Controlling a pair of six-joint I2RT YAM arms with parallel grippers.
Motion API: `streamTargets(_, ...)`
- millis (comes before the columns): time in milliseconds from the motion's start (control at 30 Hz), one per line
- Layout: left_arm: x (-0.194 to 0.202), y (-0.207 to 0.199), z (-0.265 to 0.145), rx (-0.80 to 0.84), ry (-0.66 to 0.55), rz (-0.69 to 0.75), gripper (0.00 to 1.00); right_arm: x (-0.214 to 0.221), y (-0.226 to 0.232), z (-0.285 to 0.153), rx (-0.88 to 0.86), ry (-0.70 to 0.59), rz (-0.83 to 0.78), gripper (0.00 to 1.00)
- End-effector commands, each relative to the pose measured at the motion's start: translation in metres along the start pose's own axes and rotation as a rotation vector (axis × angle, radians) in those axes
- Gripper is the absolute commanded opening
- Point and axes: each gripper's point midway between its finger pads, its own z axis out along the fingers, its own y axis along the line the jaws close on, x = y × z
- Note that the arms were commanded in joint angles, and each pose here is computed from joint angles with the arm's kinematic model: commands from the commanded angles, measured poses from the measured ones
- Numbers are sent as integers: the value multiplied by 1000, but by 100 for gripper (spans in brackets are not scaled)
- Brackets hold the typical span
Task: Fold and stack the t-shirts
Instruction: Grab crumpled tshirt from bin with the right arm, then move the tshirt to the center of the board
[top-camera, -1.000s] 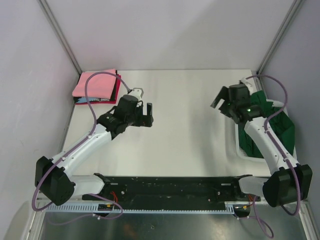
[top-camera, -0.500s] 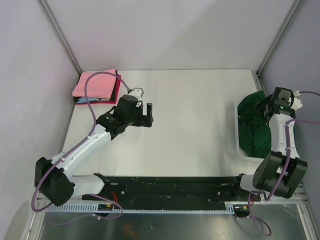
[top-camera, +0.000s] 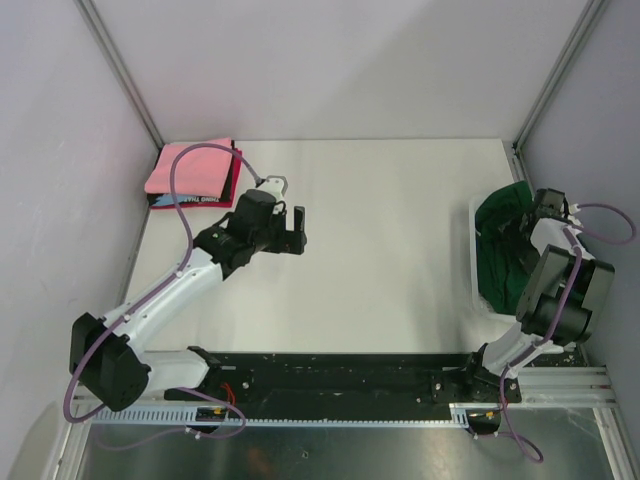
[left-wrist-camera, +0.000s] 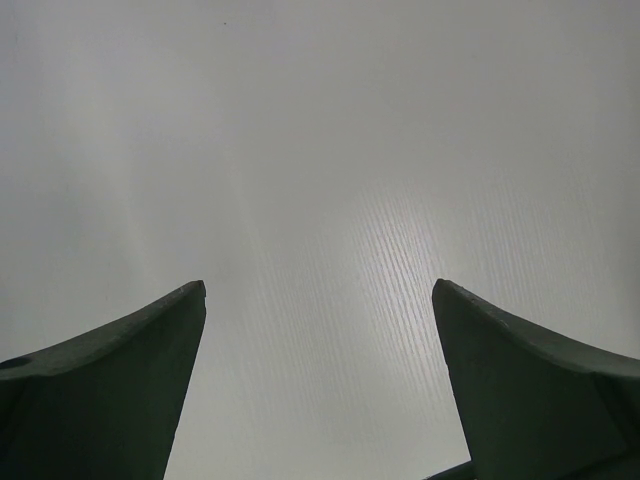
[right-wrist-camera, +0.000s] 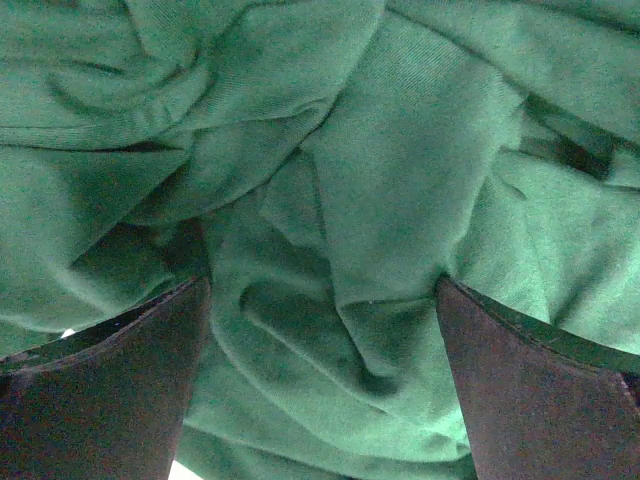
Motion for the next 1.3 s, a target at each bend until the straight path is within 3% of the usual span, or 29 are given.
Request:
streamTargets(0, 1, 6, 4, -22, -4, 16, 100, 3, 1, 20, 12, -8, 13, 99)
streamTargets(100, 2, 7, 5, -25, 1, 15, 99, 12, -3, 28, 26, 18, 0, 96)
streamTargets(200, 2, 7, 6, -27, 4, 14, 99, 15, -2, 29, 20, 27, -12, 86)
streamTargets(333, 2, 8, 6, -31, 2, 12, 99, 11, 2, 19, -14, 19, -32, 54)
streamTargets(467, 2, 9, 6, -32, -1, 11, 99, -5, 13, -9, -85, -27, -39, 10)
streamTargets(500, 1, 8, 5, -31, -2, 11, 99, -10, 16, -19, -108, -41, -38, 5)
streamTargets(700, 2, 8, 6, -28, 1, 10, 99, -55, 48, -110, -293, -177, -40, 0)
streamTargets(967, 0, 7, 4, -23, -6, 5, 99, -121, 99, -298, -680, -449, -29, 0)
streamTargets(1133, -3, 7, 2, -22, -14, 1, 99, -126, 134, -416, -951, -556, -66, 0)
streamTargets(1267, -4, 8, 1, -24, -17, -4, 100, -106, 162, -488, -1161, -562, -98, 0)
